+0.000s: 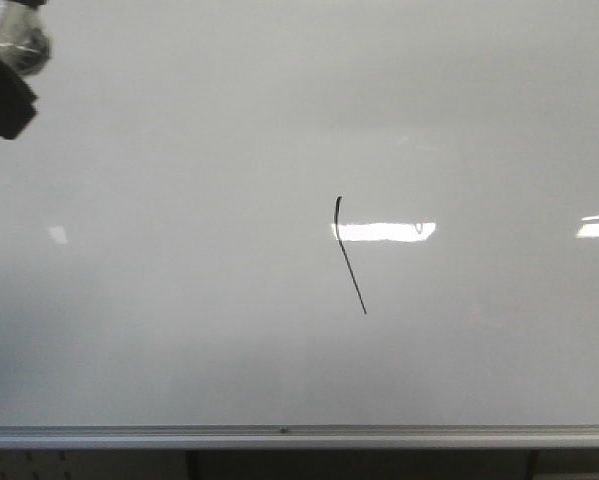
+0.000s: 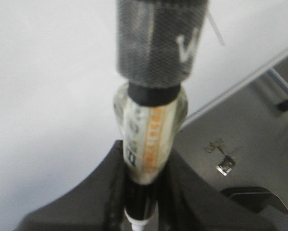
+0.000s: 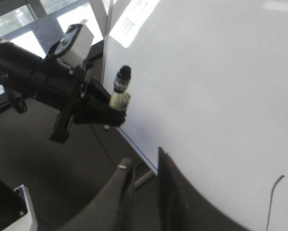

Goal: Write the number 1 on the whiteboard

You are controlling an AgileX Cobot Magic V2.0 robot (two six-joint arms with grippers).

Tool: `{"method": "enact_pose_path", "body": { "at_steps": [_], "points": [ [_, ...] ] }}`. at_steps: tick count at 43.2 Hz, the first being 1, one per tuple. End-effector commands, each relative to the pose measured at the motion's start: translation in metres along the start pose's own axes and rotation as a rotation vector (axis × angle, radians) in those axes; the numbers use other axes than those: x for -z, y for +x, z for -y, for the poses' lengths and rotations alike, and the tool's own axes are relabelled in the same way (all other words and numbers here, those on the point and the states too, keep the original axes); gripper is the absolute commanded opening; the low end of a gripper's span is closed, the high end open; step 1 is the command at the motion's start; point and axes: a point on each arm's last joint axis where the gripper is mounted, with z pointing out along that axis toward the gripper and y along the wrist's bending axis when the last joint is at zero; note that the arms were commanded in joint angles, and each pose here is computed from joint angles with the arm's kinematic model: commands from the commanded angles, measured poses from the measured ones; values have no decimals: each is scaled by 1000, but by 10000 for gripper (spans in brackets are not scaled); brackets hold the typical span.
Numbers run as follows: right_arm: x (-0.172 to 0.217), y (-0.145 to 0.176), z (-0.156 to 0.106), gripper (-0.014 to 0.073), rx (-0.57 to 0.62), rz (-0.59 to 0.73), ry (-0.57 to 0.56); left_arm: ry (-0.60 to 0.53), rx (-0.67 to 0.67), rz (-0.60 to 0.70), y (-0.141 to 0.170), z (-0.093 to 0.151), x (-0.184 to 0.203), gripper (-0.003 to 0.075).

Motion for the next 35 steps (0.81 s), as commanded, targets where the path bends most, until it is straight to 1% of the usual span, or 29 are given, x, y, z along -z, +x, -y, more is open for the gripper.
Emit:
{"method": "enact_pose_path", "body": {
  "at_steps": [1,5,11,14,17,20,23,35],
  "points": [
    [20,1,-5,-73,-27,105,59,-104,83,106,-10,-28,15,-20],
    [31,15,-7,-61,-32,128,111,-185,162,107,-4,-53,21,-20],
    [45,37,-16,-61,-27,152,144,-285,257,110,7,-82,29,-20],
    [49,47,-20,-61,-23,164,155,-323,296,106,13,-94,28,-20],
    [52,54,-23,-61,-20,174,164,-340,326,72,21,-104,19,-20],
    [53,59,-25,-61,-16,180,168,-347,331,15,28,-114,6,-20],
    [53,59,-25,-61,-17,177,167,-349,330,-36,33,-124,-15,-20],
    [53,59,-24,-61,-17,180,171,-330,374,-155,50,-156,-87,-20]
  ]
}}
